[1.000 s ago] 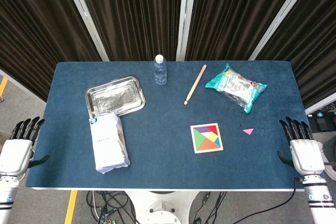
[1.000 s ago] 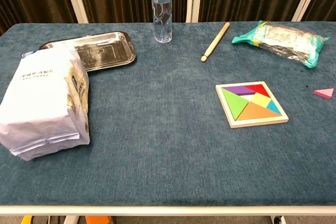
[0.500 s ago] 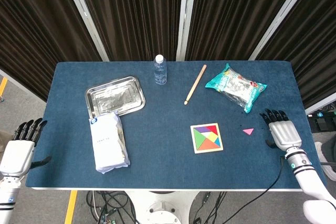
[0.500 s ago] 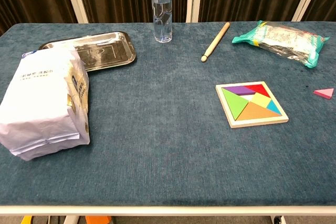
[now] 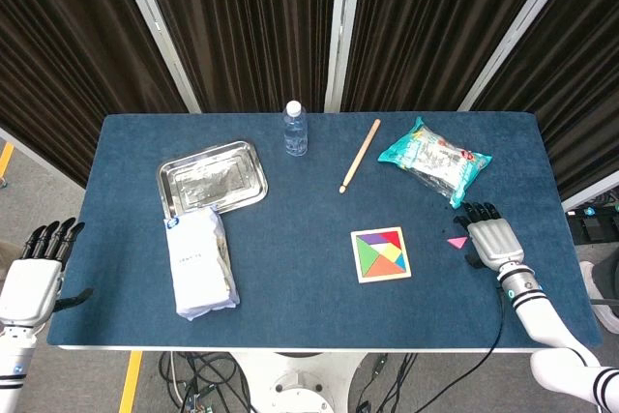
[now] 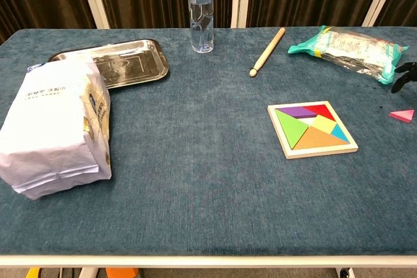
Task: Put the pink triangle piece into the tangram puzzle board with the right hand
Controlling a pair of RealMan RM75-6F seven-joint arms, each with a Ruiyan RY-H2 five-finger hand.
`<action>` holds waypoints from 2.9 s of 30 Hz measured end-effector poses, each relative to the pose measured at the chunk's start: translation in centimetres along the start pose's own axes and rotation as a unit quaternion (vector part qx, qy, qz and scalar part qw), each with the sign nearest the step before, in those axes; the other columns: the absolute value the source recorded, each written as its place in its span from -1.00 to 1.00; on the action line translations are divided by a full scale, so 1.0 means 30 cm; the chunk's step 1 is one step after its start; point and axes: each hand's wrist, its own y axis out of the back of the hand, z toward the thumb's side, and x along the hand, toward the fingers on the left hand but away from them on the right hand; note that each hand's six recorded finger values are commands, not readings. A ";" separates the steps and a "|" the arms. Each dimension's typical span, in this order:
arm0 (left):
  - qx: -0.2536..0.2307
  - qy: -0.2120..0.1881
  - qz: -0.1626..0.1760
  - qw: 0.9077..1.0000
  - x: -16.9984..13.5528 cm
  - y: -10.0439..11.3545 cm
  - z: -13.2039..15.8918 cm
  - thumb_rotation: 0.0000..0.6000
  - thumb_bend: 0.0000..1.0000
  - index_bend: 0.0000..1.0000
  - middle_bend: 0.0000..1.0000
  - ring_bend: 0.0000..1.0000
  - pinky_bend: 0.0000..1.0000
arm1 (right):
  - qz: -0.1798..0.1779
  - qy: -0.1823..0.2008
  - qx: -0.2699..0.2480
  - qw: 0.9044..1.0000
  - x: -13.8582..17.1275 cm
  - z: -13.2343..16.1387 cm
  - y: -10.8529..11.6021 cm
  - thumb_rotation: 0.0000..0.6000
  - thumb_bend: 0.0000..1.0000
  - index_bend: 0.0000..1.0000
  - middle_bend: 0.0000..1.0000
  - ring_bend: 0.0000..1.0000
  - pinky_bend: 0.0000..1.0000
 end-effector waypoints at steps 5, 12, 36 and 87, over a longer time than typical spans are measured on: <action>0.000 0.003 -0.002 1.000 0.001 -0.007 -0.005 1.00 -1.00 -0.89 -0.96 -1.00 -0.84 | 0.000 -0.003 -0.001 1.000 -0.006 -0.003 -0.019 1.00 -0.62 -0.39 -1.00 -1.00 -1.00; 0.000 0.002 -0.001 1.000 -0.001 -0.008 -0.002 1.00 -1.00 -0.89 -0.96 -1.00 -0.84 | -0.007 -0.002 -0.004 1.000 -0.013 0.003 -0.031 1.00 -0.61 -0.33 -1.00 -1.00 -1.00; 0.008 0.002 -0.015 1.000 -0.009 -0.019 -0.013 1.00 -1.00 -0.89 -0.96 -1.00 -0.84 | -0.007 -0.002 0.003 1.000 -0.039 0.018 -0.031 1.00 -0.53 -0.14 -1.00 -1.00 -1.00; 0.006 -0.001 -0.022 1.000 -0.013 -0.028 -0.009 1.00 -1.00 -0.89 -0.96 -1.00 -0.84 | -0.029 0.097 0.004 0.995 -0.129 0.224 0.171 1.00 -0.46 0.10 -0.99 -1.00 -1.00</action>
